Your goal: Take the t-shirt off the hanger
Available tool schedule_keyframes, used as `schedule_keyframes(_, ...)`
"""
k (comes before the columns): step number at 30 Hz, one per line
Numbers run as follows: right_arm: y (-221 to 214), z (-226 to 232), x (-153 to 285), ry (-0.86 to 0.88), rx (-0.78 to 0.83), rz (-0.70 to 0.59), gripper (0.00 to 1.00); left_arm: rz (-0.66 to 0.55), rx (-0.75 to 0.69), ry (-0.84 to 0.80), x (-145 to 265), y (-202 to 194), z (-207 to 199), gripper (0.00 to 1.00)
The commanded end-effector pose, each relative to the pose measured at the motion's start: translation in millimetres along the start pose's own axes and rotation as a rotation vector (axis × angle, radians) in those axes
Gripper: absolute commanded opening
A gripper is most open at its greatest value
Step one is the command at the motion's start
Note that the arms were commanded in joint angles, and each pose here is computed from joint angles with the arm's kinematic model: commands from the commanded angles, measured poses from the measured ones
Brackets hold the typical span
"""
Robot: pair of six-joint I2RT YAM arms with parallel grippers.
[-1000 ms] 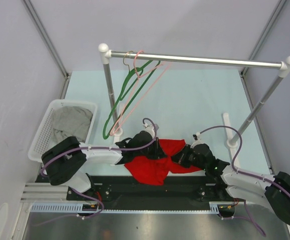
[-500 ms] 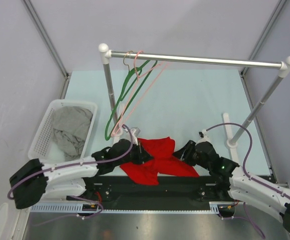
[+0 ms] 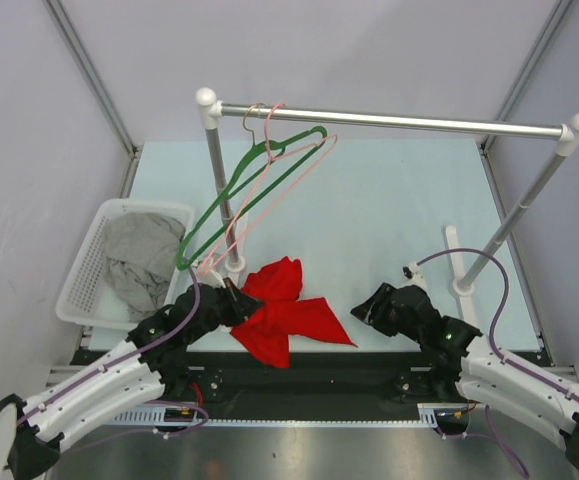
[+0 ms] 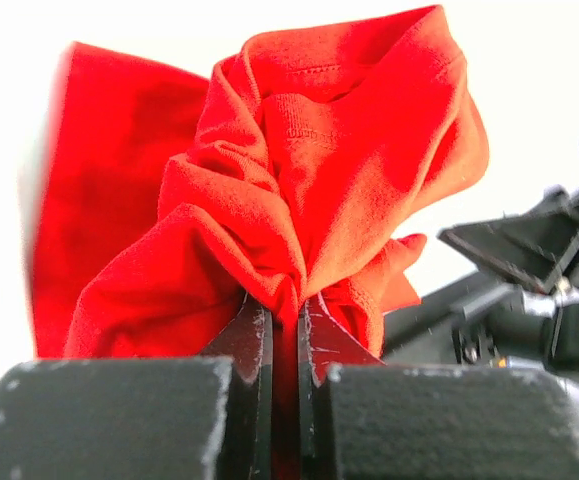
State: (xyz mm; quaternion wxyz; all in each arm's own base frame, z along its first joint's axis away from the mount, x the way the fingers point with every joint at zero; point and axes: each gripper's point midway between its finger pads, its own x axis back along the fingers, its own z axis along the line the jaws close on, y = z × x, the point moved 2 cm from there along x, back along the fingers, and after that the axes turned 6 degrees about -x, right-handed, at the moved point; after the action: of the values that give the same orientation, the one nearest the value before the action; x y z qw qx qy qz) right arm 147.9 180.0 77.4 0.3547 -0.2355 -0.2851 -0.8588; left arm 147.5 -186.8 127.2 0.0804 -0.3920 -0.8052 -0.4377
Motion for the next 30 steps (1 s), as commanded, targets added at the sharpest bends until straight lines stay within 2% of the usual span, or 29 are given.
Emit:
schedule_keyframes(1,13.9,19.7,7.6,0.047,0.004,-0.051,0.5,-0.03,0.044,-0.001,10.1,14.9,-2.7,0.0)
schedule_keyframes(8,13.9,16.7,8.9,0.036,0.01,-0.05,0.5,-0.02,0.073,0.008,7.8,5.6,5.3,0.0)
schedule_keyframes(15,15.0,15.0,12.3,0.024,0.025,-0.051,0.5,-0.096,0.038,0.077,12.5,39.9,13.4,0.0)
schedule_keyframes(22,18.6,18.0,17.1,0.032,0.029,-0.063,0.51,-0.139,0.121,0.114,23.7,65.4,35.2,0.0)
schedule_keyframes(30,18.8,20.2,18.0,0.045,0.035,-0.059,0.51,-0.334,0.091,0.369,69.4,119.1,64.1,0.0)
